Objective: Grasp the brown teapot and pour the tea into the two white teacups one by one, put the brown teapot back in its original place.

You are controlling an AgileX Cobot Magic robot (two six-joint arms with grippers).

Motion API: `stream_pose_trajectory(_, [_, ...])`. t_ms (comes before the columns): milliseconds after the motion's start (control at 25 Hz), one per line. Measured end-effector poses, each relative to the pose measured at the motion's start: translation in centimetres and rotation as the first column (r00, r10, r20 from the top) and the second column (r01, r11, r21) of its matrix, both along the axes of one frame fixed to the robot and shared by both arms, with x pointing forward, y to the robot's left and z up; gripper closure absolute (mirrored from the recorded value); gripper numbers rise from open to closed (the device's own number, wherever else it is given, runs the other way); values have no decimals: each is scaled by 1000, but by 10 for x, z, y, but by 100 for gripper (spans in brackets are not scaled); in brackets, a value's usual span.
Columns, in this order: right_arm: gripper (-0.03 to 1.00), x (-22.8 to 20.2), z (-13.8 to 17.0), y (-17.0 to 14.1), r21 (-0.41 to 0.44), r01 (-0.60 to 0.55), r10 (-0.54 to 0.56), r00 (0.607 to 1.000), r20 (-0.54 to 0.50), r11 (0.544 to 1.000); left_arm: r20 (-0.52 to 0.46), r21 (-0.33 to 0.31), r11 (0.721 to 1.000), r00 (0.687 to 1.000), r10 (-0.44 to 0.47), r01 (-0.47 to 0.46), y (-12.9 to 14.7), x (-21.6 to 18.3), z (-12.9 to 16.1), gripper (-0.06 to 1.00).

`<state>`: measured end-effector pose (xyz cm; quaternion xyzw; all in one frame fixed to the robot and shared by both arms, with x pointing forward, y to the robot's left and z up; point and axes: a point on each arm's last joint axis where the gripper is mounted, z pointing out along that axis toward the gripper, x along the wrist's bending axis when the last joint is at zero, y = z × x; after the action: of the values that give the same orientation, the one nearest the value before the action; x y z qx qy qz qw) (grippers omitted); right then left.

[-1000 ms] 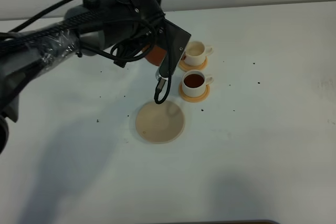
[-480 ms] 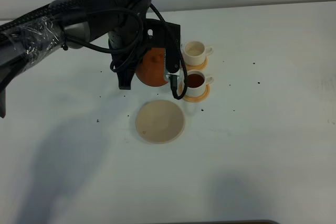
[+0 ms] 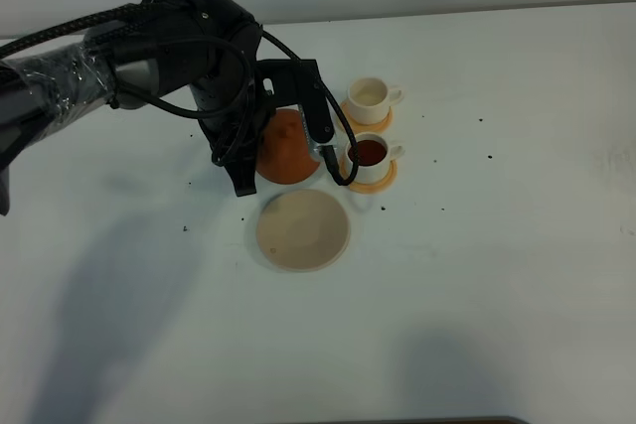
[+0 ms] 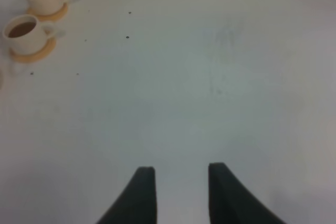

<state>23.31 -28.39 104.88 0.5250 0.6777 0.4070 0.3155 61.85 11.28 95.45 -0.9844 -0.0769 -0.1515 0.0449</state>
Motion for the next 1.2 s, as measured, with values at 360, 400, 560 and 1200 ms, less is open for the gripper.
stream_pose_trajectory(360, [73,0,0,0,0,0,0,1000,0,1000,68,-19,999,997,-27,28,0,5,11,83])
stream_pose_trajectory(400, [73,0,0,0,0,0,0,1000,0,1000,92,-23,999,995,-28,30,1,8,18,83])
stream_pose_trajectory(560, [73,0,0,0,0,0,0,1000,0,1000,165,-10,999,986,-32,34,12,21,36,83])
stream_pose_trajectory(1200, [73,0,0,0,0,0,0,1000,0,1000,270,138,954,917,-295,266,16,60,23,83])
